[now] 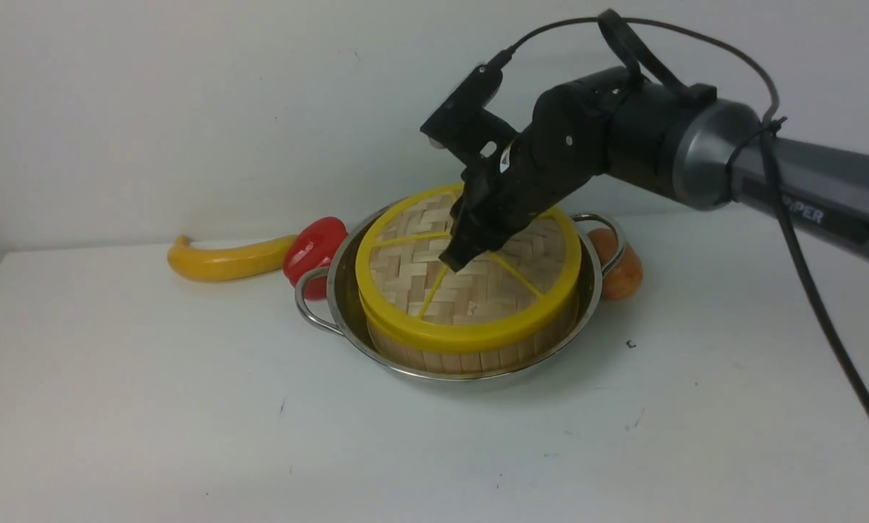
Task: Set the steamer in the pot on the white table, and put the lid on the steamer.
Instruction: 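Place the bamboo steamer lid onto the steamer basket in the pot with the right gripper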
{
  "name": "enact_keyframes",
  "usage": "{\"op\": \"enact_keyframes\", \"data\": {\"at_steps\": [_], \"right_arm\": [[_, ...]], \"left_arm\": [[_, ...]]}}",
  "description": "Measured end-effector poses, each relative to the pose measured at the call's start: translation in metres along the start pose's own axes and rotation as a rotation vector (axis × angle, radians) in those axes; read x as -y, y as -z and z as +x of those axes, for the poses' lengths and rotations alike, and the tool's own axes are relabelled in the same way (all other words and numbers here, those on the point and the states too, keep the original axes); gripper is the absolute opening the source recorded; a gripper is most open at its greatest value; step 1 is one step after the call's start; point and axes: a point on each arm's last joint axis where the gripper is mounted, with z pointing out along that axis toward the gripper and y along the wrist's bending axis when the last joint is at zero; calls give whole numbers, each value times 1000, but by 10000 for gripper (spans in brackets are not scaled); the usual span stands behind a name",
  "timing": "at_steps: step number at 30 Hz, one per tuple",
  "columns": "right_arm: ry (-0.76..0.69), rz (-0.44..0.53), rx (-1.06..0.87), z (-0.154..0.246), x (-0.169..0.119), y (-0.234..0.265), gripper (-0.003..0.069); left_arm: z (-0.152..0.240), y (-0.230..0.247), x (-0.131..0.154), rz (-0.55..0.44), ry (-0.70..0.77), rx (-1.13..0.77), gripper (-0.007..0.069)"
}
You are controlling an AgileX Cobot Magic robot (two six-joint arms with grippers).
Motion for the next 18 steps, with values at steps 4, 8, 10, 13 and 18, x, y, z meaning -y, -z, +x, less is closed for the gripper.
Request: {"op": "enact_keyframes", "data": {"at_steps": [4, 8, 10, 13, 18], "right_arm": [[7, 1, 3, 0, 0, 0, 141], [18, 3, 6, -1, 0, 0, 141], [19, 8, 17, -2, 1, 0, 141], [21, 11, 22, -2, 1, 0, 141], [23, 11, 23, -2, 1, 0, 141]], "left_arm": [[0, 0, 0, 0, 0, 0, 242], [0, 0, 0, 0, 0, 0, 242], [0, 0, 0, 0, 0, 0, 242], [0, 0, 0, 0, 0, 0, 242], [0, 0, 0, 0, 0, 0, 242]]}}
